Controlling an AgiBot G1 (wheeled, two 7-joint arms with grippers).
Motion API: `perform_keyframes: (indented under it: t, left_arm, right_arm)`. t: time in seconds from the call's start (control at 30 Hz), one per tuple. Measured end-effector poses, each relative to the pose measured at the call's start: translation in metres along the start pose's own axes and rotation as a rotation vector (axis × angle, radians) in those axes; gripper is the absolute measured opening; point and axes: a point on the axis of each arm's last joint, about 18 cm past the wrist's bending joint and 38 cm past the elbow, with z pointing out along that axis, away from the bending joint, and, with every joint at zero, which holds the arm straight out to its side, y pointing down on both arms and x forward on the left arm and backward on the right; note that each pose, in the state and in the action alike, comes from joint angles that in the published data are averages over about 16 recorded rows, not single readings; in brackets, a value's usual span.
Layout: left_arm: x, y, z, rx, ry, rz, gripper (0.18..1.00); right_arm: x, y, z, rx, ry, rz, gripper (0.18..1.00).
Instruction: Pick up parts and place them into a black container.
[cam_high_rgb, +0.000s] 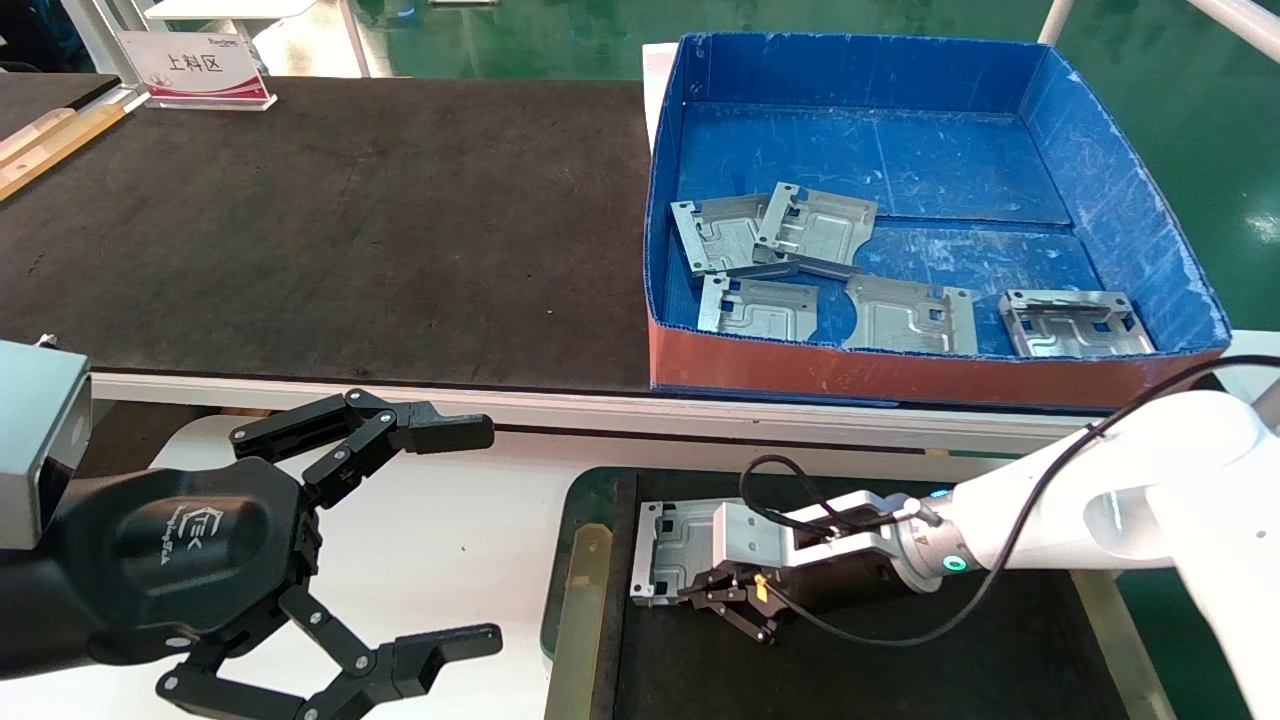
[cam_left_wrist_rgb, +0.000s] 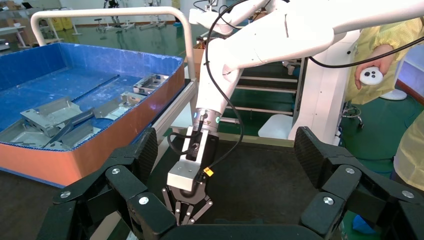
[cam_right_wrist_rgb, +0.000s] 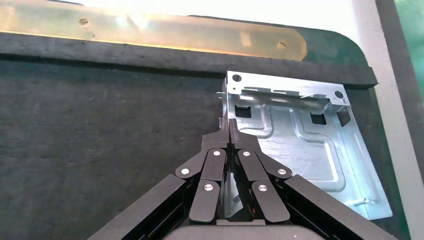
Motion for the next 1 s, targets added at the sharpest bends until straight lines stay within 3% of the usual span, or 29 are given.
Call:
perform_keyframes:
  t: [0.4, 0.6, 1.0]
  left_arm:
    - [0.000, 0.000, 0.000, 0.000, 0.000, 0.000, 1.001]
    - [0.000, 0.000, 0.000, 0.000, 0.000, 0.000, 1.001]
    - [0.000, 0.000, 0.000, 0.000, 0.000, 0.000, 1.001]
  right_arm:
    - [0.000, -0.011, -0.010, 0.051, -0.023, 0.000, 0.249]
    - [-0.002, -0.024, -0.028, 0.119, -0.056, -0.002, 0.325]
    - [0.009, -0.052, -0.074, 0.270, -0.037, 0.004, 0.570]
